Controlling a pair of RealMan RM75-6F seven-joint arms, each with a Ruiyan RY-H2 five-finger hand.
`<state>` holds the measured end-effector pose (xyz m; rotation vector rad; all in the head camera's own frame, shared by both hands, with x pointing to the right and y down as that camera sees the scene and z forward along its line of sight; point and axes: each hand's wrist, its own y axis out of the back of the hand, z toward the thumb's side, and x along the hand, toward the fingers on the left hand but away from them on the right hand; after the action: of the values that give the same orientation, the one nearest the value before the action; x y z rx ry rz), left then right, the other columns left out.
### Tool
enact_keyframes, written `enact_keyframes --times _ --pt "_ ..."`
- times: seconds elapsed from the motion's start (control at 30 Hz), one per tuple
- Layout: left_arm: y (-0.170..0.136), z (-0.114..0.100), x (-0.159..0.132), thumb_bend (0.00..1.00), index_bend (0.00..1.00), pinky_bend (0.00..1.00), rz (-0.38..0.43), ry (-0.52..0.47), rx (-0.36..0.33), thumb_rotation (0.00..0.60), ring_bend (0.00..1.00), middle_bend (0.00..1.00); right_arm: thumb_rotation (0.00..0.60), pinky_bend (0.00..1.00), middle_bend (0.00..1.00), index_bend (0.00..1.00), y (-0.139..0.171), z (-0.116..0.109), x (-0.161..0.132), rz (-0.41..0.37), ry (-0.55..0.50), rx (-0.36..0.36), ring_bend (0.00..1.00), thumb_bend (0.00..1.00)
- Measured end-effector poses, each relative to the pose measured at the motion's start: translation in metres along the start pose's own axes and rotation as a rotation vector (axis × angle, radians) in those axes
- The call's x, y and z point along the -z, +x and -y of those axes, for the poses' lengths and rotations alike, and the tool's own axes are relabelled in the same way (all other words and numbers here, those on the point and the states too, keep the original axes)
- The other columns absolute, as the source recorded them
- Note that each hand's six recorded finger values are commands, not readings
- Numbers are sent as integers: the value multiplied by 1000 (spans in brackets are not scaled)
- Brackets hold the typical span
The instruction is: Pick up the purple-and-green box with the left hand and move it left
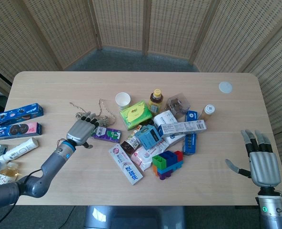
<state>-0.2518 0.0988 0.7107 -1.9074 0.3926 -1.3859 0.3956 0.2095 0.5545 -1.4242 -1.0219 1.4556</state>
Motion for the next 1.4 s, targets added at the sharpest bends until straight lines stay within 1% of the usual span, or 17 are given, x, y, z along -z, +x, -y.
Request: enact_keyframes --times 0.23,0.37,0.53,0.67,0.83,0.97,1.07,1.17,1.27,1.33,1.4 --pt "28 12 -18 135 160 0 9 15 10 600 95 192 0 0 115 0 3 -1 4 17 4 -4 0 193" --pt "38 18 -26 135 168 0 10 3 16 600 124 220 0 0 116 0 5 -2 8 30 6 -1 0 193" --pt "42 23 -31 135 203 0 16 13 11 600 165 261 0 0 115 0 6 -3 10 38 1 -1 0 193" --pt "44 27 -35 135 252 0 18 45 -9 600 176 288 0 0 116 0 6 -3 10 37 -6 3 0 193" --pt "44 29 -39 136 323 0 23 83 -44 600 255 376 0 0 115 0 7 -6 9 39 -17 13 0 192" --pt "42 36 -41 134 361 5 30 122 -65 600 295 426 0 0 115 0 8 -8 10 41 -23 19 0 192" --pt "41 40 -39 135 409 81 29 136 -75 600 338 467 0 0 116 0 9 -9 9 41 -26 19 0 193" --pt "39 44 -36 135 442 178 26 154 -79 600 366 494 0 0 116 0 8 -10 8 38 -30 22 0 192" --pt "38 43 -35 143 472 296 23 154 -93 600 410 525 0 0 116 0 7 -11 7 36 -34 26 0 192" --pt "38 40 -35 180 515 373 21 148 -113 600 460 568 0 0 116 0 7 -11 6 35 -36 27 0 192" --pt "37 35 -35 215 563 429 23 140 -141 600 506 613 0 0 116 0 7 -11 6 34 -37 27 0 192"
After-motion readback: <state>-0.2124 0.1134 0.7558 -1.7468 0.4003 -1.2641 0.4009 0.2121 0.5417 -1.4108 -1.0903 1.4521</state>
